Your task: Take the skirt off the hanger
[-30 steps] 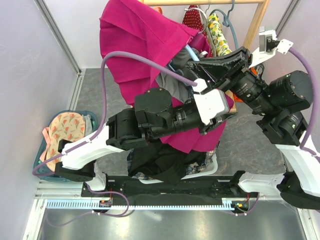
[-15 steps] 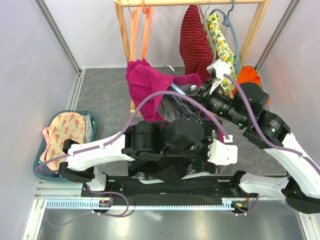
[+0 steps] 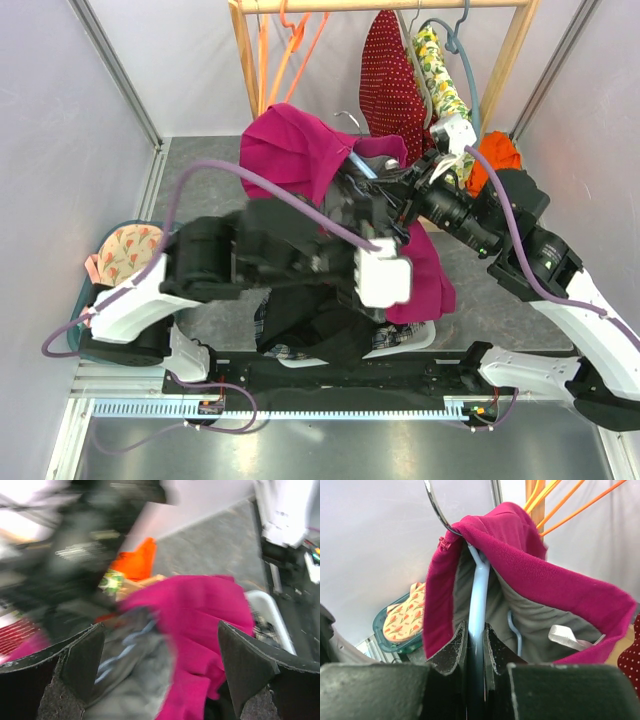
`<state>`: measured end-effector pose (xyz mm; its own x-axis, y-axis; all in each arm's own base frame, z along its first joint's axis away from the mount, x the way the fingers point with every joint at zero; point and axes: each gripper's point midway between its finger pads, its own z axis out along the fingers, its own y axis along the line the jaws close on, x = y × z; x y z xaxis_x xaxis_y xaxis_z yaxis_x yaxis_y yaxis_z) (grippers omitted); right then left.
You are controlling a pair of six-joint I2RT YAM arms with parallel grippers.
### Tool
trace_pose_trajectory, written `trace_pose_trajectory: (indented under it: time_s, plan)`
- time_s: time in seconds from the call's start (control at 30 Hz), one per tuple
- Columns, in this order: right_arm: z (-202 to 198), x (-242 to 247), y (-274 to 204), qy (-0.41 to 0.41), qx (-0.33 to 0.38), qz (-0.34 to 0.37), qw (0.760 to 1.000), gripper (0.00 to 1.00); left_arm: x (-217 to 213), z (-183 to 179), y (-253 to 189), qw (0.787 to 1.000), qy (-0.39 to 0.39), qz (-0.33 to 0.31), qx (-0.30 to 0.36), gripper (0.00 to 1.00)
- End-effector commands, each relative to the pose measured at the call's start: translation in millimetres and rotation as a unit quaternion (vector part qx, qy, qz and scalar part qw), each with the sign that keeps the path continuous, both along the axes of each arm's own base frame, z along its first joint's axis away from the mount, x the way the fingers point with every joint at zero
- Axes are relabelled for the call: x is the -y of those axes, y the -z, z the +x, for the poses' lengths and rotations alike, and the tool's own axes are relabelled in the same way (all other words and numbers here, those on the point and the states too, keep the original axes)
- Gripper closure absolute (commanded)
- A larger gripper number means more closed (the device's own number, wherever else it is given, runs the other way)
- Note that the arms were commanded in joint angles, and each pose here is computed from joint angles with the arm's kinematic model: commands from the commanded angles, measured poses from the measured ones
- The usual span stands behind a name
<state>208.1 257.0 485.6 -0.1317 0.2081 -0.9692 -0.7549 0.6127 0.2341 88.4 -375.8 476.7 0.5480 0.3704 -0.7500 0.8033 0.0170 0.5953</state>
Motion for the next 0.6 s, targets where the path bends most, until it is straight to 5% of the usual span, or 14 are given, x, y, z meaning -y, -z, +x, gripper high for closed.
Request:
trace_pose_trajectory:
  time_s: [0.0,0.3,0.43,0.57]
  plan:
    - [-15.3,15.6,-53.4,-0.001,0.074,0.088,0.993,1.00,-43.1,23.6,-84.0,0.991,-0.044,-0.115,0.049,0.01]
    - [-26.2,19.2,-62.5,-0.018,0.089,0.117,0.989,1.00,-90.1,79.0,-108.0,0.974,-0.144,-0.166,0.052,0.01]
    - [-43.9,22.2,-75.1,-0.050,0.104,0.132,0.984,1.00,-119.4,116.0,-106.0,0.957,-0.217,-0.189,0.045,0.18]
    - [-62.8,26.0,-85.3,-0.083,0.111,0.151,0.979,1.00,-132.4,133.9,-79.4,0.953,-0.250,-0.161,0.055,0.19]
